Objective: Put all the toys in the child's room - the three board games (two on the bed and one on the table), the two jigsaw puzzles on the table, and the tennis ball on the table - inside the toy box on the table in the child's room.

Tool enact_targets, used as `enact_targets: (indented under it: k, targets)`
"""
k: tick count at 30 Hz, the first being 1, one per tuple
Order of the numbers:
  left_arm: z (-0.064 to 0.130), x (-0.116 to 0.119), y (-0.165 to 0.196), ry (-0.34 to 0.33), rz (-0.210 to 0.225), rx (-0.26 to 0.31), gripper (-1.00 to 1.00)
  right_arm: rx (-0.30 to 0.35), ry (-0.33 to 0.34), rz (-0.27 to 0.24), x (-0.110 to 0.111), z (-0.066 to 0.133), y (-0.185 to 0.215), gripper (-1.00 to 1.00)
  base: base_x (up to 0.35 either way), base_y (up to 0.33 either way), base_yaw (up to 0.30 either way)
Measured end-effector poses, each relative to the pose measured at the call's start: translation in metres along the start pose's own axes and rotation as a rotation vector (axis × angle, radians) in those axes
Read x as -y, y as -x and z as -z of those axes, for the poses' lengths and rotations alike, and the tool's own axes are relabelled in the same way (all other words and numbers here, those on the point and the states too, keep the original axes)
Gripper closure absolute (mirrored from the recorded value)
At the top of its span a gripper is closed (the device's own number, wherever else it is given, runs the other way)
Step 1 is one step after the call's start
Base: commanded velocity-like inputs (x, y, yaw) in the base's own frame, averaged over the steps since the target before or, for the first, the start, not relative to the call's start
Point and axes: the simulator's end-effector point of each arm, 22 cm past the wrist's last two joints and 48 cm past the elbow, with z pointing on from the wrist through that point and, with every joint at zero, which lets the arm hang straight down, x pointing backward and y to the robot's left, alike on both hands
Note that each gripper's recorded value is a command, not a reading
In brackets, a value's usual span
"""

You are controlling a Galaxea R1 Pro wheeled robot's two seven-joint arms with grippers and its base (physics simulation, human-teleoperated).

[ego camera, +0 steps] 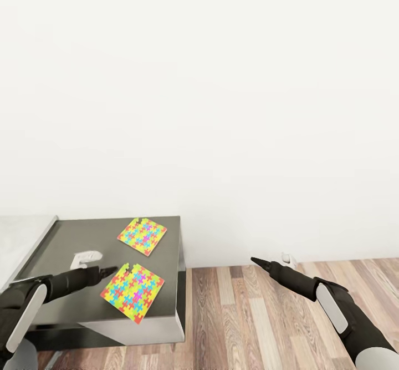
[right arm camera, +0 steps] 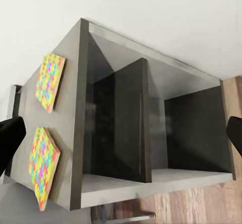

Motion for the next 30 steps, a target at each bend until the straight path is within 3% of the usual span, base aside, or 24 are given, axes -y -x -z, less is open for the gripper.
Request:
enact_targets:
  k: [30]
  targets:
    - [-0.018, -0.003, -0.024, 0.0, 0.005, -0.059, -1.0, -0.031, -0.025, -0.031, 0.02, -0.007, -0.017, -1.0, 0.012, 0.013, 0.0]
